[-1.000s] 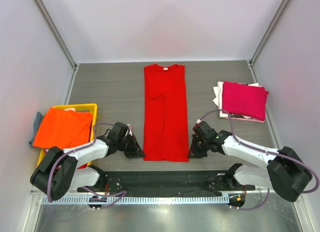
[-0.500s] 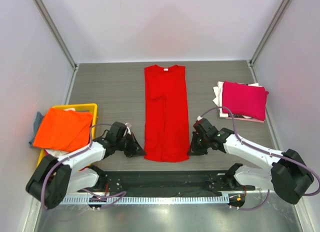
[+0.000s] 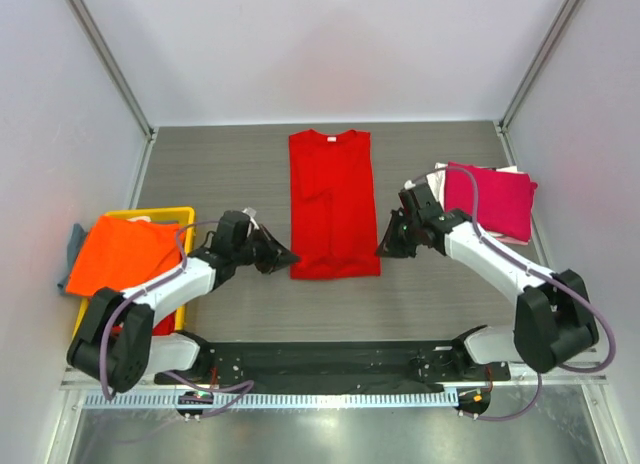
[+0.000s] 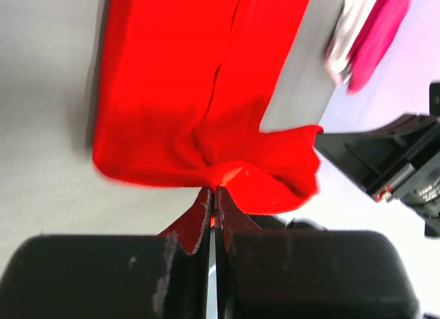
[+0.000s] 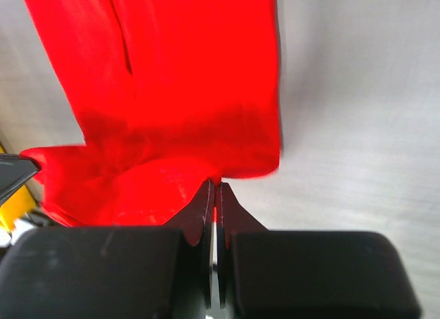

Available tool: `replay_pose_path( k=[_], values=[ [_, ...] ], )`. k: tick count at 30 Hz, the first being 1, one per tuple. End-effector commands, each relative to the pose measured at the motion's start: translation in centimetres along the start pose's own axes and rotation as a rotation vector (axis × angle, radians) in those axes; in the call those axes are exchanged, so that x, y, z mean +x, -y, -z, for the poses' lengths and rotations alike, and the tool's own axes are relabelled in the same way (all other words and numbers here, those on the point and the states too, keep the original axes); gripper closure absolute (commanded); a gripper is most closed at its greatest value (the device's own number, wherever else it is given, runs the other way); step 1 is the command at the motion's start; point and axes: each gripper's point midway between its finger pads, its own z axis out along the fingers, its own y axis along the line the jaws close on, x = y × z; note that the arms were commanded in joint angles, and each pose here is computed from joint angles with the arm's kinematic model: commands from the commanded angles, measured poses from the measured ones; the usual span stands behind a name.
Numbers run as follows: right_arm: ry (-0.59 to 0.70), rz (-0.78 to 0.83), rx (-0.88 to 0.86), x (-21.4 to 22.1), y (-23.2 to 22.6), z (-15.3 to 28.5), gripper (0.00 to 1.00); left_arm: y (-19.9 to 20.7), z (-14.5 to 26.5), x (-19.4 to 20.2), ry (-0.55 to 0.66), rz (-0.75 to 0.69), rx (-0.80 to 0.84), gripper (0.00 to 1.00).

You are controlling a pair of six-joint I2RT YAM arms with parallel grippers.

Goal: Fold and stack the t-shirts
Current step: Fold the tshirt

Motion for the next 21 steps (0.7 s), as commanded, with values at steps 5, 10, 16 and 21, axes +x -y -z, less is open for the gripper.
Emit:
replay_pose_path(
  k=[5,10,16,21],
  values=[
    [0.119,0.053,-0.038,-9.4,-3.1,-0.2,0.99,6.4,-1.6,-8.1,0.177,-0.027,0.113,1.0],
    [0.117,0.018,-0.021,-13.4,-3.2,-2.7,0.99,6.9,-3.2,-12.2,0.214,0.025,0.123,1.0],
    [0.112,-0.02,-0.015,-16.8,-2.9,-5.4,0.99,6.7,-4.2,-16.5,0.313,0.064,0.104,1.0],
    [0.117,-0.044,-0.01,-18.6,-2.4,-6.7,0.99,7.5,-5.3,-18.4,0.318,0.062,0.125,1.0]
  ],
)
